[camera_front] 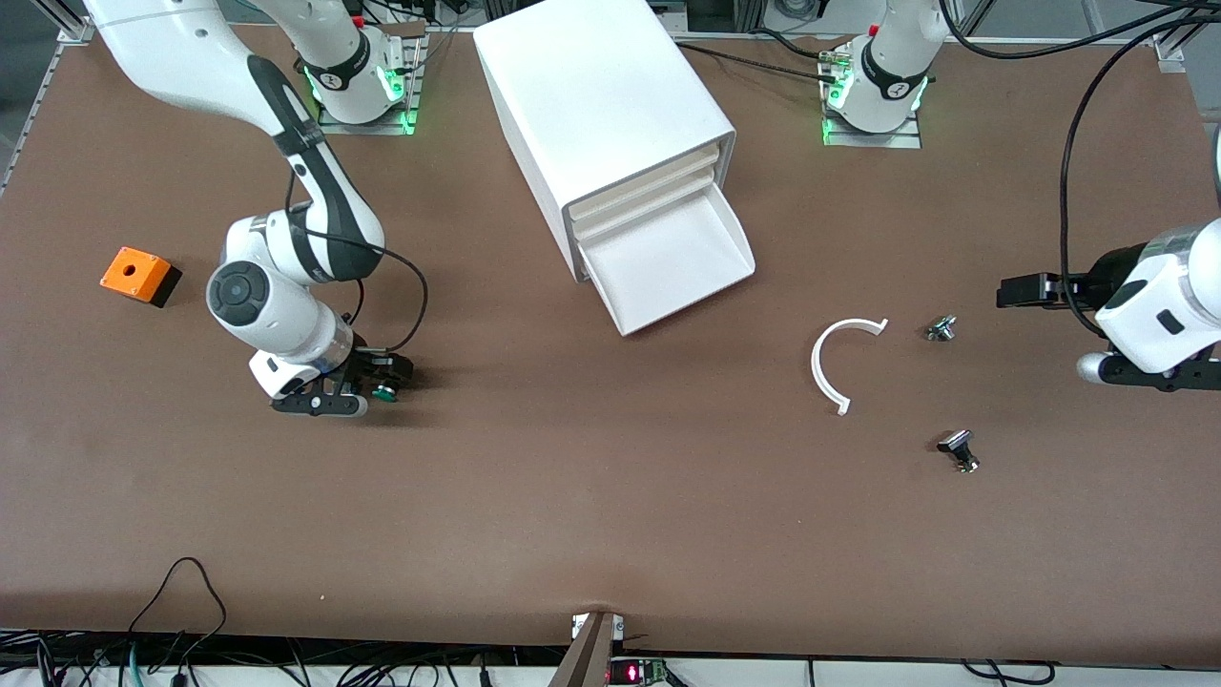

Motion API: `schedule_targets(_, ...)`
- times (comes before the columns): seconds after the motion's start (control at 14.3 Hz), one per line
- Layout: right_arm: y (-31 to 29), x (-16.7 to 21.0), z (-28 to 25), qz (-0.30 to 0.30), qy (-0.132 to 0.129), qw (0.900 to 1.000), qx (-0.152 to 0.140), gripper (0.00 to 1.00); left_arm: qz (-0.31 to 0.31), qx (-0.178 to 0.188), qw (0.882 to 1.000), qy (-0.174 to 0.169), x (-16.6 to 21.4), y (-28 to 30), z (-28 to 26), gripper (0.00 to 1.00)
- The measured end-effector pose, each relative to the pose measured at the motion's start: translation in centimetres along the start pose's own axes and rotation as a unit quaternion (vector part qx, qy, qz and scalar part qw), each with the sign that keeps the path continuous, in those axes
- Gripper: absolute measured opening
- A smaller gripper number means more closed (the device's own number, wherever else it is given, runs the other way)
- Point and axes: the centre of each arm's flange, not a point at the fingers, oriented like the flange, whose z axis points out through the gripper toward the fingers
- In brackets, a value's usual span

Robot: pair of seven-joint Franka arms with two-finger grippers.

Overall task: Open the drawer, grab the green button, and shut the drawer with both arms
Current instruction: 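Open the right gripper and raise it away while the left gripper approaches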

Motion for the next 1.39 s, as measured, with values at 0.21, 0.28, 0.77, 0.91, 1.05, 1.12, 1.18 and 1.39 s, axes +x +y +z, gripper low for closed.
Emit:
schedule_targets(0.21,-0.2,0.3,-3.9,-0.002,0.019,1.0,0.001,1.0,0.003,0.0,1.0,0.003,-0.1,0.3,-0.1,1.0)
schedule_targets(0.28,-0.3,0.3,-5.3,-0.003,0.025,1.0,0.002,1.0,0.003,0.0,1.0,0.005,0.1,0.4,-0.1,1.0)
schedule_targets(0.77,-1.0,-1.2,-15.7,-0.011,0.054,0.998,0.001,1.0,-0.022,-0.001,1.0,0.006,0.9,0.6,1.3,1.0)
schedule_targets(0.91,-0.9,-2.1,-18.9,-0.012,0.055,0.998,-0.002,1.0,-0.023,-0.001,1.0,0.002,1.1,0.6,1.9,1.0)
schedule_targets(1.05,-0.7,-2.9,-22.2,-0.01,0.044,0.999,-0.009,1.0,-0.023,-0.001,1.0,0.0,1.1,0.6,2.1,1.0)
schedule_targets(1.12,-0.2,-3.2,-23.7,-0.006,0.03,0.999,-0.014,1.0,-0.023,-0.001,1.0,0.0,1.1,0.6,2.2,1.0)
schedule_targets(1.18,0.3,-3.3,-25.1,-0.001,0.016,1.0,-0.019,1.0,-0.024,-0.001,1.0,0.0,1.2,0.6,2.2,1.0)
schedule_targets(1.39,2.5,-3.0,-28.9,0.011,-0.001,1.0,-0.026,1.0,-0.029,-0.002,1.0,0.001,1.1,0.1,2.1,1.0)
